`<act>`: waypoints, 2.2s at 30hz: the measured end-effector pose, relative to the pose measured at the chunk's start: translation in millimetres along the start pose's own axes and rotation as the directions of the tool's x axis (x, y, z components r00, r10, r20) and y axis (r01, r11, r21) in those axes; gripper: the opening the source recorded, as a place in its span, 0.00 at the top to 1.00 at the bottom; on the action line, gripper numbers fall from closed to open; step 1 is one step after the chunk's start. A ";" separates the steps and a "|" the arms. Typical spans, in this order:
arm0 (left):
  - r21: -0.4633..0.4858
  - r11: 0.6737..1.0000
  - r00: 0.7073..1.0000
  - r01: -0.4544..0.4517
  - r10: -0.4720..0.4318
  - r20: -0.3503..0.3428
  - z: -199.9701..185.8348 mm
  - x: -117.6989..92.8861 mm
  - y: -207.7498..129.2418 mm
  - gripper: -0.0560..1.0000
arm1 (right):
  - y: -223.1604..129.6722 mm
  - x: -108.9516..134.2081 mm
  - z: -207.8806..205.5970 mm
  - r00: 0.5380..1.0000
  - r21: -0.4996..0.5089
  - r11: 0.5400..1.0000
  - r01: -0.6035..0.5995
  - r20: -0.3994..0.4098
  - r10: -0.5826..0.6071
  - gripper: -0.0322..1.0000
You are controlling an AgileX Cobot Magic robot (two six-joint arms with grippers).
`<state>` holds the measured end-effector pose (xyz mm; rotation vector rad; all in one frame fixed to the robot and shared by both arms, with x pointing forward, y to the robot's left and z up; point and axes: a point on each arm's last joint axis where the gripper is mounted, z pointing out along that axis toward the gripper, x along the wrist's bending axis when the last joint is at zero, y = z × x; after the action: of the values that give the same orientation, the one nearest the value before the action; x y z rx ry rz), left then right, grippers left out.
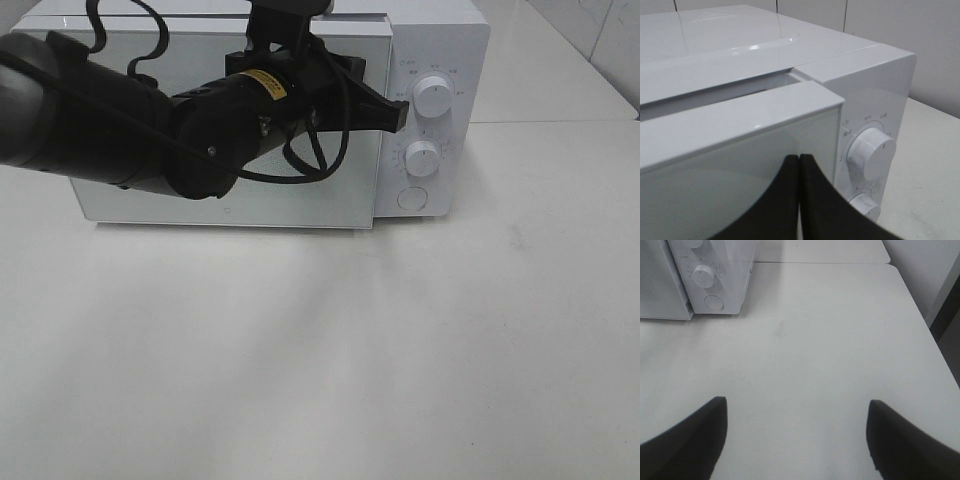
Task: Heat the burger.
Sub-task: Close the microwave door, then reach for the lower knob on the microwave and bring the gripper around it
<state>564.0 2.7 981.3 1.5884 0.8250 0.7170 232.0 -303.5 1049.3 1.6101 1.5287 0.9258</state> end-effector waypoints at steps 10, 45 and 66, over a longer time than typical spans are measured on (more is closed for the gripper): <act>-0.005 1.000 1.000 -0.021 0.021 0.012 20.4 -6.6 -3.1 0.95 | 0.0 0.0 0.0 1.000 0.000 1.000 0.000 0.000 0.000 0.25; 0.240 0.971 0.985 -0.011 -0.031 0.170 -10.4 -33.9 29.0 0.78 | 0.0 0.1 0.0 1.000 0.000 1.000 0.000 -0.001 0.000 0.25; 0.732 0.629 0.915 -0.261 -0.081 0.396 -87.3 -38.3 35.4 0.01 | 0.0 0.1 0.0 1.000 0.000 1.000 0.000 -0.001 0.000 0.25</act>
<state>475.7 16.1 1029.9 2.4785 0.7864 0.0330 232.0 -303.4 1049.3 1.6104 1.5290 0.9268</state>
